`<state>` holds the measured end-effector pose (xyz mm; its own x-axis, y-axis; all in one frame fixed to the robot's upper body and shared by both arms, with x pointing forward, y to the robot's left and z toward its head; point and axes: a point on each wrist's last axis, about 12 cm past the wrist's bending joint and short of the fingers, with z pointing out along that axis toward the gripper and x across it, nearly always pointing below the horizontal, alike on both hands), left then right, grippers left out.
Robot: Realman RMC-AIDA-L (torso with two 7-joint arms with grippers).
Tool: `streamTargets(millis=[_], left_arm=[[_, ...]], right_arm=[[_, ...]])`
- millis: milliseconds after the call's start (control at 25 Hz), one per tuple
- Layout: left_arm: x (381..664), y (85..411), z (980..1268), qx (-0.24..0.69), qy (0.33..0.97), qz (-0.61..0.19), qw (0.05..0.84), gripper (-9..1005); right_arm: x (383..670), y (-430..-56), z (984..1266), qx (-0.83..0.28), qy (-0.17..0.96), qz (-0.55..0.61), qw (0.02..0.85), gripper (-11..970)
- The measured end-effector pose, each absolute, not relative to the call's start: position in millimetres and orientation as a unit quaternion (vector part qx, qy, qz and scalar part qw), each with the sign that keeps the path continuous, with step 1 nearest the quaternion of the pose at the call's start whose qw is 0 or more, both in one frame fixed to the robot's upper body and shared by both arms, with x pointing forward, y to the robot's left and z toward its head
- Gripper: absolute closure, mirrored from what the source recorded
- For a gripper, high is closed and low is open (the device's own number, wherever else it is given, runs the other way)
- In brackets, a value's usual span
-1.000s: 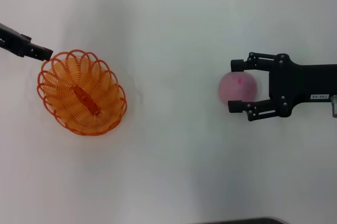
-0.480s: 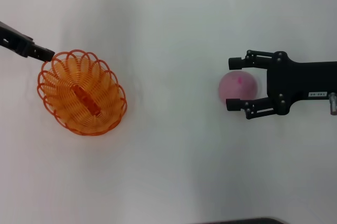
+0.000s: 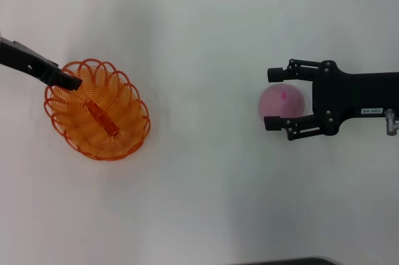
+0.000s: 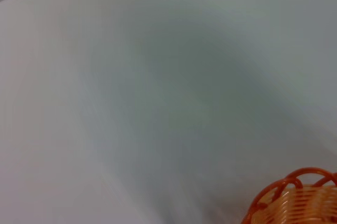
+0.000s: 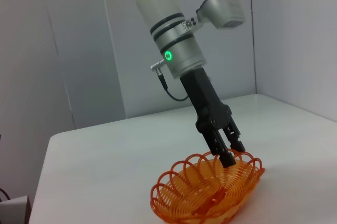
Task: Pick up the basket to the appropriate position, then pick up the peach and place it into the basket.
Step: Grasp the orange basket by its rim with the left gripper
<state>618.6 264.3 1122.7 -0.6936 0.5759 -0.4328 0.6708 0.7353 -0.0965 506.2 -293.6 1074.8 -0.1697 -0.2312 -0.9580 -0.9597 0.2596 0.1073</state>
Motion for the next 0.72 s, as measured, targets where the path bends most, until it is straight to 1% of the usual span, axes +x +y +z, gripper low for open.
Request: streamTargets(millis=[600,720], left_arm=[[616.9,259.9,1119.0,0.354,0.907,-0.131,0.188,351],[616.9,259.2,1118.7,0.356,0.906,-0.132,0.189,460]], right_arm=[[506.0,-293.1,1074.2,-0.457,0.652,0.401,0.454,18],[506.0,-293.0,1074.1,-0.457,0.651,0.401,0.454,18]])
